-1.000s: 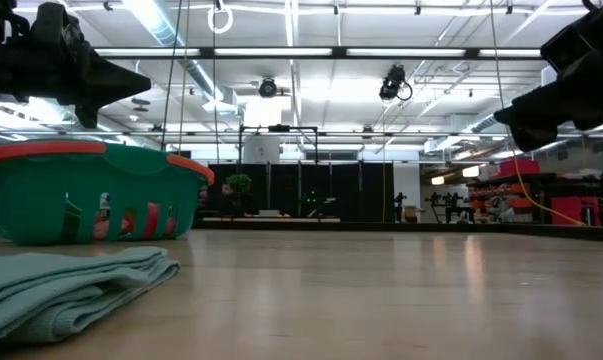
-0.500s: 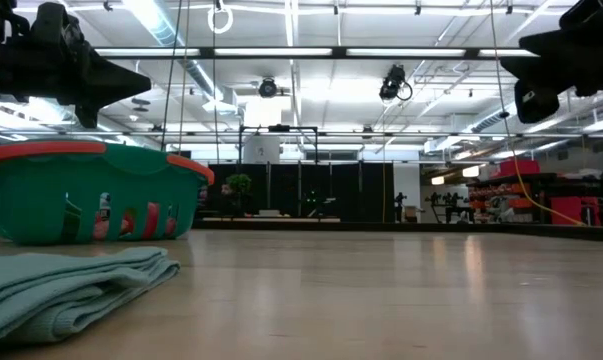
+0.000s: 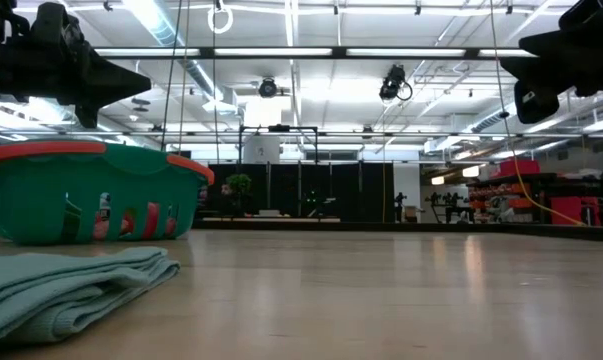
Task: Pick and placing Produce into tupperware
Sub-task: Return to Home Position
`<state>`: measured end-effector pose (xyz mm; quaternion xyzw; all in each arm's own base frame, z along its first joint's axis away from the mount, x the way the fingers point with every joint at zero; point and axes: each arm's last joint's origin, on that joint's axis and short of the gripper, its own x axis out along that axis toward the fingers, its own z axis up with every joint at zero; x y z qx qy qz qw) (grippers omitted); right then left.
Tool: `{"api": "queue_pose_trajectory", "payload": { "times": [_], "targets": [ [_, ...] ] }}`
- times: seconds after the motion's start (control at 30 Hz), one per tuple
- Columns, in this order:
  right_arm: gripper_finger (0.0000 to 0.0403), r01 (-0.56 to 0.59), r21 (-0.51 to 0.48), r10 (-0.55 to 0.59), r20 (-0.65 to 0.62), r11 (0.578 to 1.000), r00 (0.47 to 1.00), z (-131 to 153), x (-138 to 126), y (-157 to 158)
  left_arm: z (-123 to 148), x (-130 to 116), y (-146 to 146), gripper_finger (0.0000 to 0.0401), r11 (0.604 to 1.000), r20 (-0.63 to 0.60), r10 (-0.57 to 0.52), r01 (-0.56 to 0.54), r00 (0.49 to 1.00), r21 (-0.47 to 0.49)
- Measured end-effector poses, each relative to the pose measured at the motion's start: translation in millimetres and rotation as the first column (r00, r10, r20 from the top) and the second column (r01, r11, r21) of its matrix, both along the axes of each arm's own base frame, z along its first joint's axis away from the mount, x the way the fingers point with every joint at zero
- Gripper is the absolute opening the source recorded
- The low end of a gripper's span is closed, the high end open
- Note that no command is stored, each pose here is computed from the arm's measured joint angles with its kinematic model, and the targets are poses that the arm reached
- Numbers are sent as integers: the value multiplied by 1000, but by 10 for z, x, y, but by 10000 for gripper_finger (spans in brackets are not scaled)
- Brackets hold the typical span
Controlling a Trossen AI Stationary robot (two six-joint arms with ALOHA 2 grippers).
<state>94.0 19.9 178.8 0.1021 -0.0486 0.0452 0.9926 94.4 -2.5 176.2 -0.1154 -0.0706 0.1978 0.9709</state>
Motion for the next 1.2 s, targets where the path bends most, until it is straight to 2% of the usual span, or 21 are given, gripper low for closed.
{"api": "queue_pose_trajectory", "payload": {
  "times": [1.2],
  "targets": [
    [145,0,1,0,1,1000,1000,1,0,0,0,0,0,31,1000,0,0,0,1000,0]
  ]
}}
